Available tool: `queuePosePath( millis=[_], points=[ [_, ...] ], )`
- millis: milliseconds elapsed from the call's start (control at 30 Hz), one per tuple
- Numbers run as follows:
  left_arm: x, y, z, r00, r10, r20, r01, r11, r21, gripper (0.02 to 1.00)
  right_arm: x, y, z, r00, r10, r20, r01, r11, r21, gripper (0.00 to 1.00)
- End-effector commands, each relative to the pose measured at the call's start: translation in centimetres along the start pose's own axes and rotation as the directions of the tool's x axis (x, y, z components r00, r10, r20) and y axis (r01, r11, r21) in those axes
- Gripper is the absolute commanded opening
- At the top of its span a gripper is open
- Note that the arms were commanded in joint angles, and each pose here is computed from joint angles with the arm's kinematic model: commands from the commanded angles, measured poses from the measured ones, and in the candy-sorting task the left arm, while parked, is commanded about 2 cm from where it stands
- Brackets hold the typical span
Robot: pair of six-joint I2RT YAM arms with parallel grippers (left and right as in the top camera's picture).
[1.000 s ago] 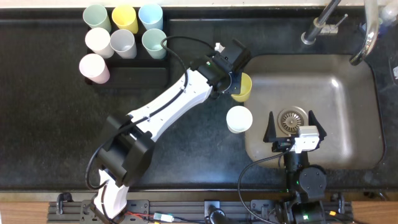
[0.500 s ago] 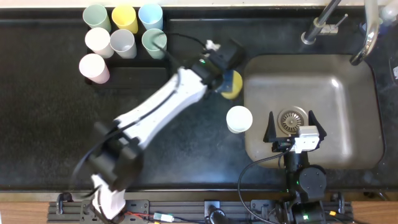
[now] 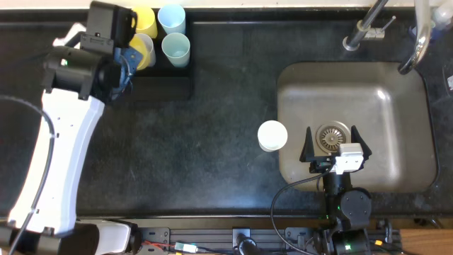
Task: Store Cups
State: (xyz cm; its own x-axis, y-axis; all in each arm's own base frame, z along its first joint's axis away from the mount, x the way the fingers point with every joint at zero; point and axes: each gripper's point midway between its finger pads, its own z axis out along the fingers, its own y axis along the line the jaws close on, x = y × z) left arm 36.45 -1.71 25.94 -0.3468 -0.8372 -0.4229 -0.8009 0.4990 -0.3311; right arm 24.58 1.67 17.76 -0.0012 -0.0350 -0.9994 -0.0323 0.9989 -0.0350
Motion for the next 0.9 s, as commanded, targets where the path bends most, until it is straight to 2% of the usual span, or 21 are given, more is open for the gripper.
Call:
queuePosePath(
  millis=[33, 133, 267, 900],
  points=[
    [0.5, 2.1, 3.0, 0.974, -0.225, -0.029, 0.221, 0.971, -0.091, 0.034, 0.2, -0.3, 0.0, 1.000, 0.000, 0.005, 0.000, 1.000, 0.014, 0.998],
    [1.1, 2.9, 4.4, 0.963, -0.265, -0.055, 0.256, 0.957, -0.133, 0.034, 0.2, -0.3, 0.0, 1.000, 0.000, 0.005, 0.000, 1.000, 0.014, 0.998],
    [1.8, 3.2, 6.2, 0.963, -0.260, -0.071, 0.244, 0.953, -0.180, 0.034, 0.2, -0.3, 0.0, 1.000, 0.000, 0.005, 0.000, 1.000, 0.014, 0.998],
    [3.1, 3.8, 10.9, 0.971, -0.229, -0.065, 0.201, 0.935, -0.291, 0.038, 0.2, -0.3, 0.0, 1.000, 0.000, 0.005, 0.000, 1.000, 0.014, 0.998]
  ],
)
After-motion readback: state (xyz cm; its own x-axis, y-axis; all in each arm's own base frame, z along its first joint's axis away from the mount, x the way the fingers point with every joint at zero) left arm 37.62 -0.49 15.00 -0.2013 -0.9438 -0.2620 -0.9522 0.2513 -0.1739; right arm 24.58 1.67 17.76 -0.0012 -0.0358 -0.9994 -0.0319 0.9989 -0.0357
